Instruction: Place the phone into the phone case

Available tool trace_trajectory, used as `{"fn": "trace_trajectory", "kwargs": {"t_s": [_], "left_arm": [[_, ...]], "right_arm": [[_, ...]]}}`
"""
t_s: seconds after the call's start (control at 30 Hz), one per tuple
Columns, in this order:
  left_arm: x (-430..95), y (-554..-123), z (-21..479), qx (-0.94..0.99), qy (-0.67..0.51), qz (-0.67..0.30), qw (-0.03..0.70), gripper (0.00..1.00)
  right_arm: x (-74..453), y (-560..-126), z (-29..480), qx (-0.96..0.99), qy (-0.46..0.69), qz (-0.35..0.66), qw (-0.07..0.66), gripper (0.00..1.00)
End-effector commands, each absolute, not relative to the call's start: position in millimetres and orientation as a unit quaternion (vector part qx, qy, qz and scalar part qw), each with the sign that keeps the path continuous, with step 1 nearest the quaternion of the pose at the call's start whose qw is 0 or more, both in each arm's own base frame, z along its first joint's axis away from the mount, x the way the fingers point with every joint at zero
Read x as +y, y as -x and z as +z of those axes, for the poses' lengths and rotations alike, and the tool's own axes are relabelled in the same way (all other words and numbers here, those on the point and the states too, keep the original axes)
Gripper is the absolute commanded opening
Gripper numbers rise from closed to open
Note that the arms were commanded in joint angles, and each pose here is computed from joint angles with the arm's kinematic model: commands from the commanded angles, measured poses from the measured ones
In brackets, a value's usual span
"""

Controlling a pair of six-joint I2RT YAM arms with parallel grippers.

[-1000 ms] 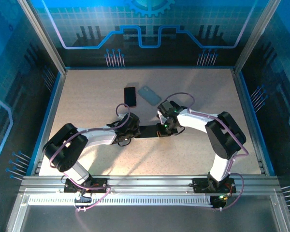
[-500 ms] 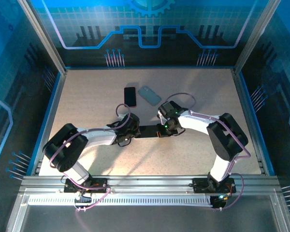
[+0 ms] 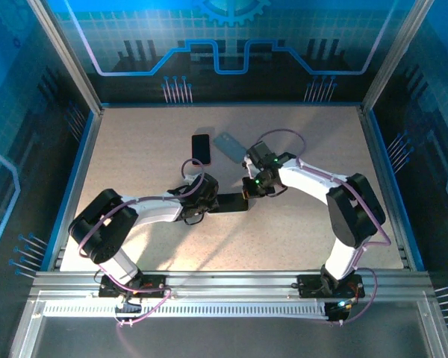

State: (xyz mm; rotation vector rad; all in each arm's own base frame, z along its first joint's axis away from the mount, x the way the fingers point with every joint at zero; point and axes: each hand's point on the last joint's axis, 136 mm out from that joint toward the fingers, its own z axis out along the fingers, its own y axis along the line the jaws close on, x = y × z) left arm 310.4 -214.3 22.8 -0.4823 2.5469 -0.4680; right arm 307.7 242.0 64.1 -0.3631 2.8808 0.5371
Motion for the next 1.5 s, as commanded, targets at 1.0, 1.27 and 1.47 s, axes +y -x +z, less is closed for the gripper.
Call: {"fn": "trace_trajectory", "kwargs": {"t_s": [1.0,1.27,1.47], "left_arm": [[-180.9,-264.5,-29.2,0.967,0.168,-0.085,0.173,0.00],[-186.2,-274.2,-14.2,0.966,0.157,-0.088,0.187,0.00],[-186.1,-275.3,27.9,0.960,0.146,-0.110,0.213,0.00]], "right_arm": [[238.5,-261.3,-60.6,0.985,0.146,0.087,-0.023,0.00],[240.6,-251.4,-54.9,0.985,0.090,0.148,-0.027,0.00],[246.3,-271.0,-8.8,0.976,0.070,0.207,0.010,0.00]]}}
